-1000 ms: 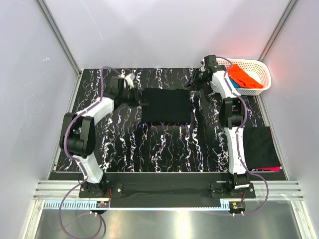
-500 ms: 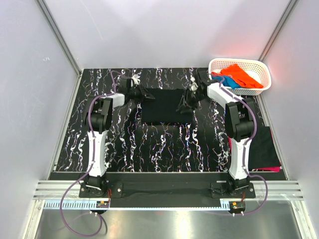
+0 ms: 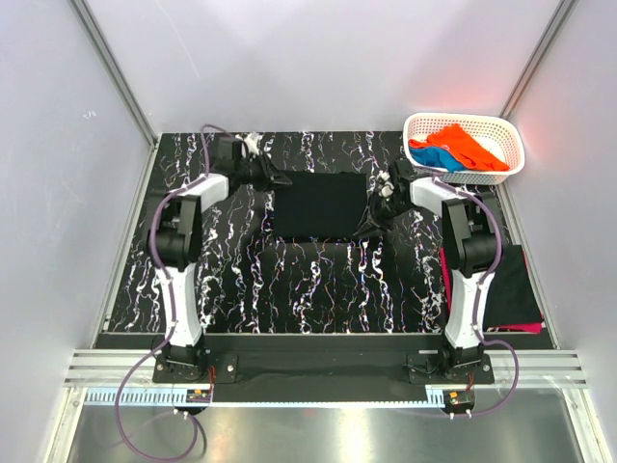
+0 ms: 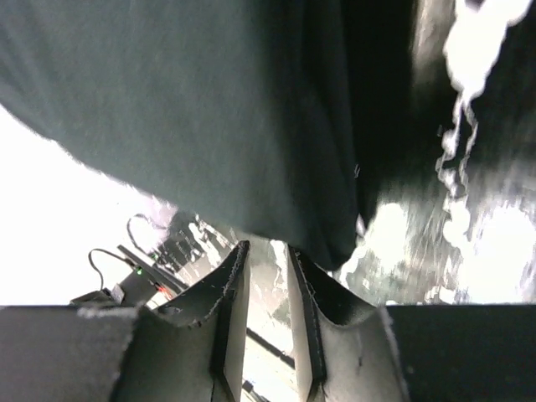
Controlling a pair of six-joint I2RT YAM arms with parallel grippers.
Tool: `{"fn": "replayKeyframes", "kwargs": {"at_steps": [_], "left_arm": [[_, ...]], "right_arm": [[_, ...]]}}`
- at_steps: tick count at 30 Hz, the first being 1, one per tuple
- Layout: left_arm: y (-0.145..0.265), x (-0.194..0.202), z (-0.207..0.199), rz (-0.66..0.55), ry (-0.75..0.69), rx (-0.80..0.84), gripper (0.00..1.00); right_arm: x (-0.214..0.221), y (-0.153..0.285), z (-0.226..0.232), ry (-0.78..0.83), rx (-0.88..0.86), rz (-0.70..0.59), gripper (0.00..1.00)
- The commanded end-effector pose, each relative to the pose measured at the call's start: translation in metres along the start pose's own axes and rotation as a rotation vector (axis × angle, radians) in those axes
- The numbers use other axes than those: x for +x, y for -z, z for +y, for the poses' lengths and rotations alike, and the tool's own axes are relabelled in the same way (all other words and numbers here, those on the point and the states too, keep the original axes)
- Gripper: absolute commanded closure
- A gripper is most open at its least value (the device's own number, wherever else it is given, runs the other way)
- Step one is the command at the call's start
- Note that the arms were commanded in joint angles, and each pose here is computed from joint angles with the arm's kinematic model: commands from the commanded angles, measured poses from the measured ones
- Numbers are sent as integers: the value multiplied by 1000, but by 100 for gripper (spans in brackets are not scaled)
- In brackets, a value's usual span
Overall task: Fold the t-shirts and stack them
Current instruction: Neatly place the folded tshirt to the corner
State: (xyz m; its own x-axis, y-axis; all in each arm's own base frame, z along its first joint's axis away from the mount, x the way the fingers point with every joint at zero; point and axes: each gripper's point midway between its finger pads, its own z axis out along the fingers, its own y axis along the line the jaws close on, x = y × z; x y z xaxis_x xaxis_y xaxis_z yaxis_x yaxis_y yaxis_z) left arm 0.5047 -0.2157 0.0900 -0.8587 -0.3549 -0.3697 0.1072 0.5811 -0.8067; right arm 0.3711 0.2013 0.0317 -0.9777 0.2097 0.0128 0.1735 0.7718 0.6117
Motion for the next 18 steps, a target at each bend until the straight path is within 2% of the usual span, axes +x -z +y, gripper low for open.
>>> {"fn": "replayKeyframes", "kwargs": {"at_steps": [1, 2, 3, 5, 6, 8, 10, 11, 12, 13, 18], "left_arm": [[49, -2, -84, -60, -185, 81, 78], [62, 12, -92, -59, -198, 76, 78], [64, 28, -105, -46, -216, 84, 79], [68, 60, -100, -29, -197, 45, 79], [78, 75, -126, -37, -229, 76, 78], [83, 102, -120, -48, -179, 35, 71], [97, 118, -138, -103, -165, 50, 65], [97, 132, -130, -109, -88, 56, 64], [107, 137, -141, -143, -68, 85, 63], [107, 151, -129, -134, 13, 67, 61], [118, 184, -137, -150, 85, 99, 59]], "right_arm": [[-3, 41, 39, 77, -95, -92, 69], [-1, 47, 41, 82, -99, -104, 68], [1, 52, 44, 85, -103, -113, 61], [11, 69, 52, 98, -118, -141, 55], [14, 74, 54, 86, -125, -147, 53], [28, 83, 54, 81, -132, -152, 45], [40, 86, 48, 69, -124, -151, 38], [44, 85, 45, 64, -121, -145, 36], [50, 85, 39, 63, -118, -141, 35], [50, 86, 36, 61, -114, -147, 33], [51, 88, 15, 74, -76, -168, 29]]}}
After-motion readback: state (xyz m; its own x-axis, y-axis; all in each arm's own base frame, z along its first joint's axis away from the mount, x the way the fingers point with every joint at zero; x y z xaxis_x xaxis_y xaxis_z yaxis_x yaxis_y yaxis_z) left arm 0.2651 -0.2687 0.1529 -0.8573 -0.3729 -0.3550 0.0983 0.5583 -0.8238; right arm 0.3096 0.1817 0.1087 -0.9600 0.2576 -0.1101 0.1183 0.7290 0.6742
